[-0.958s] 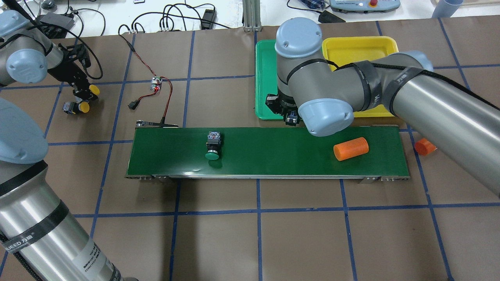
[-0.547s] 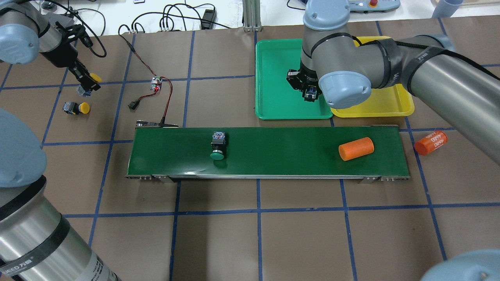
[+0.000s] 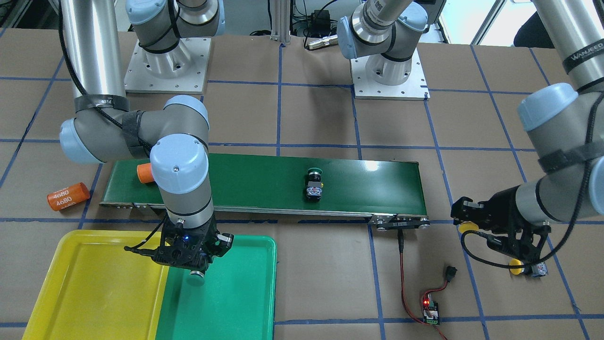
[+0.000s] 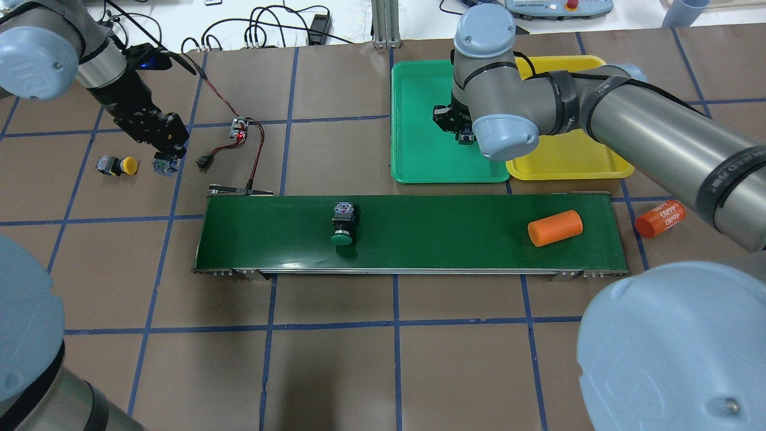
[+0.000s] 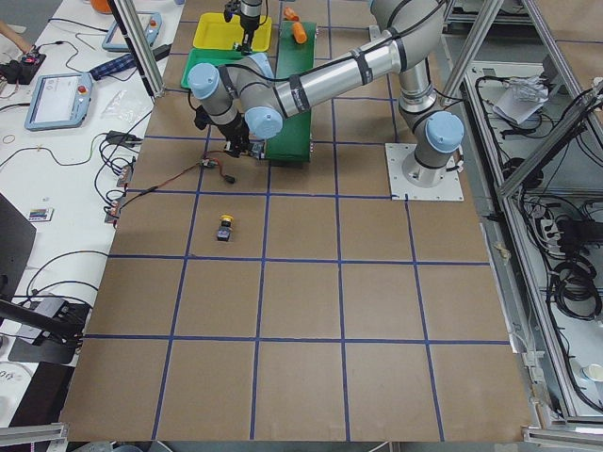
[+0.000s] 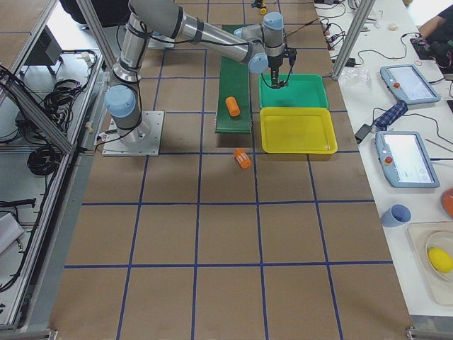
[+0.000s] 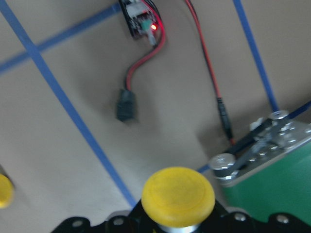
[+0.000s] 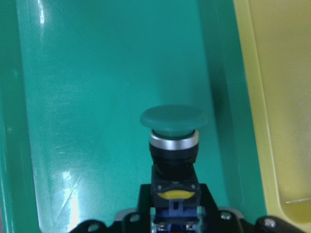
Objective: Sort buttons by color to trays
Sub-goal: 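Release green button in green tray while left places yellow button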
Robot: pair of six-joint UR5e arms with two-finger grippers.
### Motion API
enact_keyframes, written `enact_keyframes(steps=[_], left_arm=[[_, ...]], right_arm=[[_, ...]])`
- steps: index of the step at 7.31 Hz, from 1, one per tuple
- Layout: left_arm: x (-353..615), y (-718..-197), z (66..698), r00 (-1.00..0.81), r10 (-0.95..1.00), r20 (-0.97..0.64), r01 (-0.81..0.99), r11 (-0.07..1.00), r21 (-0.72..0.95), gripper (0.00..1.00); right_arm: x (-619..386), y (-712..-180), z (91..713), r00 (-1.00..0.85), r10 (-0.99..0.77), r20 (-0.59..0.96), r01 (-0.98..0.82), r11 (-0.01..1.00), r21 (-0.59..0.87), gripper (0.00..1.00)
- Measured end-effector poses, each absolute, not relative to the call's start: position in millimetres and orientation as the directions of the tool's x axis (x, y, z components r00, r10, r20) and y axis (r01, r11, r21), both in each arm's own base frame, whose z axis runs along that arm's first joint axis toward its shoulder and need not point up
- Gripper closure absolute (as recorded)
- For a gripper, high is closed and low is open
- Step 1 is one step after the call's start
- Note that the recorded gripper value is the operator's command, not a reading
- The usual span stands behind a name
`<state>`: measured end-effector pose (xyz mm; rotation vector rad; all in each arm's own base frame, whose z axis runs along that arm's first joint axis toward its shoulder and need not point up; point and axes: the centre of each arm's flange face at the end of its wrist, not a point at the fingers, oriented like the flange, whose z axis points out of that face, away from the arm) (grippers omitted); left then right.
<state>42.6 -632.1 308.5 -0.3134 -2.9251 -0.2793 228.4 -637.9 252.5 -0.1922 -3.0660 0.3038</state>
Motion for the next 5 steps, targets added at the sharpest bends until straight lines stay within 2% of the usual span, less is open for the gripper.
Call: enact_keyframes(steps=[3,4,5], left_arm=[[-45.0,-582.5,292.2,-0.99,-0.076,0.119,-0.046,0.97,0.237,1.0],[-63.1,-570.2,281.8,-0.989,-0.106,0.105,-0.08,0.97,0.228,1.0],[-71.0,-559.6,269.3,-0.988,-0.117,0.101,-0.094,0.973,0.21,1.0]], right_arm=[[214.0,-640.6,239.8,-0.992,0.104,0.068,0.091,0.981,-0.173,1.0],[208.9,-641.9,236.5,-0.993,0.079,0.087,0.063,0.984,-0.167,0.89],[206.3,-642.7,231.5,-0.993,0.065,0.1,0.049,0.986,-0.159,0.29]])
